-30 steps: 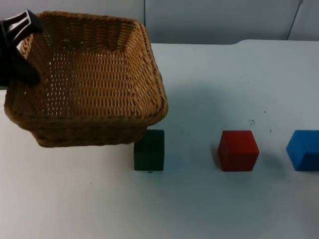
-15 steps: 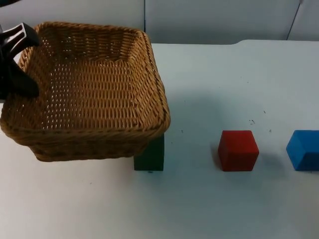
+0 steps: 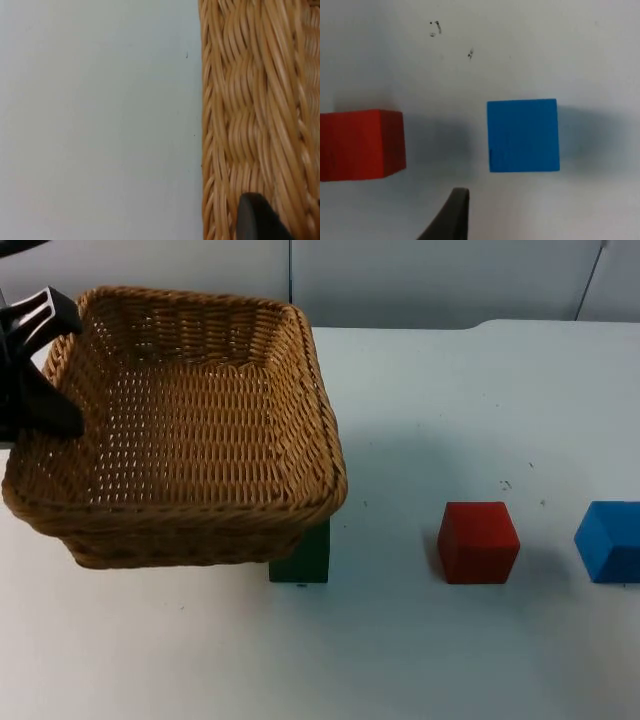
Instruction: Pick up the basket with the left hand and place the blue cube into the basket with the right hand.
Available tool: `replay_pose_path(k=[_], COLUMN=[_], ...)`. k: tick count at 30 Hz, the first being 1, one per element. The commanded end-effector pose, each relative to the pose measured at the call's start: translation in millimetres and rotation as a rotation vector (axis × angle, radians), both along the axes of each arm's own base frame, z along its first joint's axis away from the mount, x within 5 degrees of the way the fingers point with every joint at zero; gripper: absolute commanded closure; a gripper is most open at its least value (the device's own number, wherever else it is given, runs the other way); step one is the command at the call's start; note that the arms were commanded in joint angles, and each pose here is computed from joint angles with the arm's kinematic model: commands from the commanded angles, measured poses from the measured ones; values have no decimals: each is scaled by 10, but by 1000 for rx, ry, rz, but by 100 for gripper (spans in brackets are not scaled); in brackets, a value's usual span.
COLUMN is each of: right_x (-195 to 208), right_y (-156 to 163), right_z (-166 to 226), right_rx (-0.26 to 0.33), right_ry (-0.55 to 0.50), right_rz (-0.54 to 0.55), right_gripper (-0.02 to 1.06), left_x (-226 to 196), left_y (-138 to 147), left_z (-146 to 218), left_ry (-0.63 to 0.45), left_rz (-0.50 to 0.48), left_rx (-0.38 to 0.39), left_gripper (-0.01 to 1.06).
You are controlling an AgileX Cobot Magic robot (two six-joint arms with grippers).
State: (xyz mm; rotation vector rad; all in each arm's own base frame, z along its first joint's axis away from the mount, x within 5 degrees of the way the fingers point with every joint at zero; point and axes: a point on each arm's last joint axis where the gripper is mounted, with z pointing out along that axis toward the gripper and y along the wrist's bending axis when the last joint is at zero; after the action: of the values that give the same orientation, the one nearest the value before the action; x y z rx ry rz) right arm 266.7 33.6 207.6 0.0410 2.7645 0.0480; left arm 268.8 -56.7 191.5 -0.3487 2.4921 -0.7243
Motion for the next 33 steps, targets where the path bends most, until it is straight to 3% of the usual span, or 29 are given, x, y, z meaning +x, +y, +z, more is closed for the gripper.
replay_pose_path(k=[1, 9, 26, 33], right_x=[66, 256, 531, 546], right_y=[15, 46, 82, 86], right_z=[-66, -462, -797, -990], right_rx=[-6, -7, -23, -26], right_ry=[-3, 28, 106, 147], right_rz=[4, 9, 24, 24], right_gripper=[6, 9, 9, 18], left_x=[-14, -17, -27, -26], left_y=[-15, -19, -34, -34], left_z=[48, 48, 51, 52], left_ry=[-7, -4, 4, 4], left_rz=[4, -1, -10, -9], left_rx=[-29, -32, -48, -50], left_gripper=[105, 105, 105, 105])
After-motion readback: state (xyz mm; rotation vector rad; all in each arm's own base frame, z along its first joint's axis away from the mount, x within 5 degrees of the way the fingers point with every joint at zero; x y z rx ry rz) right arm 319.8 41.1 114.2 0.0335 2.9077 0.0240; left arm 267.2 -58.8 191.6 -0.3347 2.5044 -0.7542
